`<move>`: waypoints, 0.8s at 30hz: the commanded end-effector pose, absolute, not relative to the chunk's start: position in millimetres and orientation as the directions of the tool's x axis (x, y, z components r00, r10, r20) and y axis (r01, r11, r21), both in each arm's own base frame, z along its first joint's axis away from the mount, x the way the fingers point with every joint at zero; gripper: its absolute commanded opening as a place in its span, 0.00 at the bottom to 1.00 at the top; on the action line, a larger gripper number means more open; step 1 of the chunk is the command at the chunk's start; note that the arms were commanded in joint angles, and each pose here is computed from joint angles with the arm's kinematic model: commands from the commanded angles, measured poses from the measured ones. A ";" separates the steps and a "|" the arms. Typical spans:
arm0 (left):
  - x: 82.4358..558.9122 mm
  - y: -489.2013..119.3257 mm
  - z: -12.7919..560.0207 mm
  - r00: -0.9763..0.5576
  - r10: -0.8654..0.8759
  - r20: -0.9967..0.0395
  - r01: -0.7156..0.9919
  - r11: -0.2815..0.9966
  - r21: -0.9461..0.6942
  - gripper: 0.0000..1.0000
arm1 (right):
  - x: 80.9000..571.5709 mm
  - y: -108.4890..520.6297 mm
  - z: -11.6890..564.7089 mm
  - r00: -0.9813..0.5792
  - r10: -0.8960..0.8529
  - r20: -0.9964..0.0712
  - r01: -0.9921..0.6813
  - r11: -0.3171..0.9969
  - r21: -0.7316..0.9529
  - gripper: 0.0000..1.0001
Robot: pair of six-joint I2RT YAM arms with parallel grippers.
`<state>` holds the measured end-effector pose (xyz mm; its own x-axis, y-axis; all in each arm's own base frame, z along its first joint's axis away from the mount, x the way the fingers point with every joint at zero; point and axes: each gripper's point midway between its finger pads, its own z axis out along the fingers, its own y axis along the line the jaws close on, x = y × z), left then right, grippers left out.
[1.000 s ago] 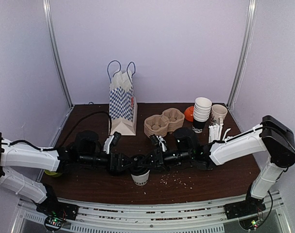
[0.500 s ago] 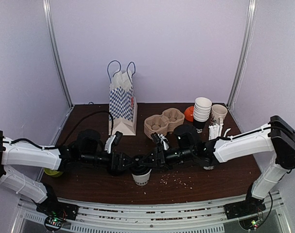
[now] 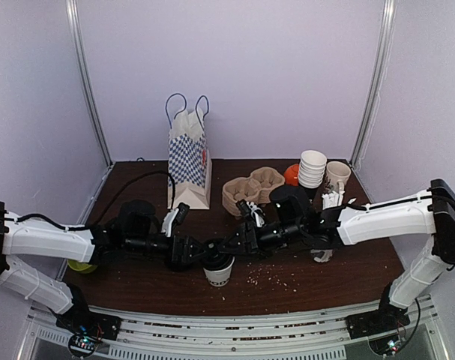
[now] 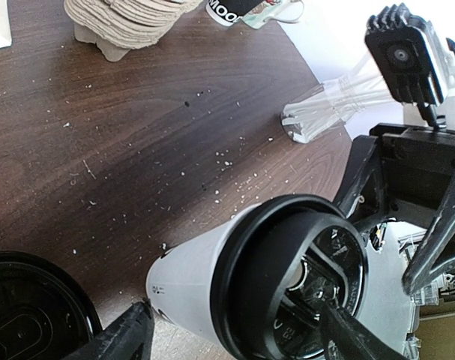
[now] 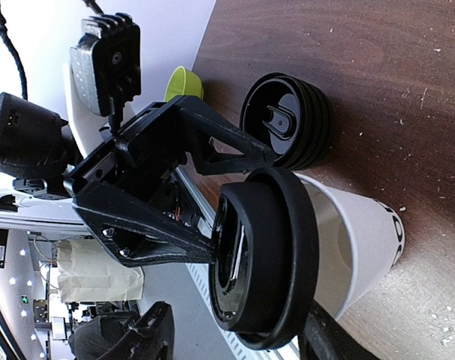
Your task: Pack the takeout coffee
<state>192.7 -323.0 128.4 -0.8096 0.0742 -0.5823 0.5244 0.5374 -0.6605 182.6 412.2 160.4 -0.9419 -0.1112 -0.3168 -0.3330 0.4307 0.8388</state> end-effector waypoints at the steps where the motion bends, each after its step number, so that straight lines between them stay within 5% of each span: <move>1: 195.4 -330.8 141.5 -0.785 0.075 -0.614 0.560 0.507 -0.655 0.79 | 188.8 406.2 179.4 -0.928 -0.089 -0.362 -0.363 0.438 0.823 0.57; 24: 194.0 -332.1 147.1 -0.785 0.078 -0.614 0.564 0.497 -0.659 0.83 | 199.9 400.7 151.2 -0.926 -0.075 -0.369 -0.352 0.517 0.780 0.66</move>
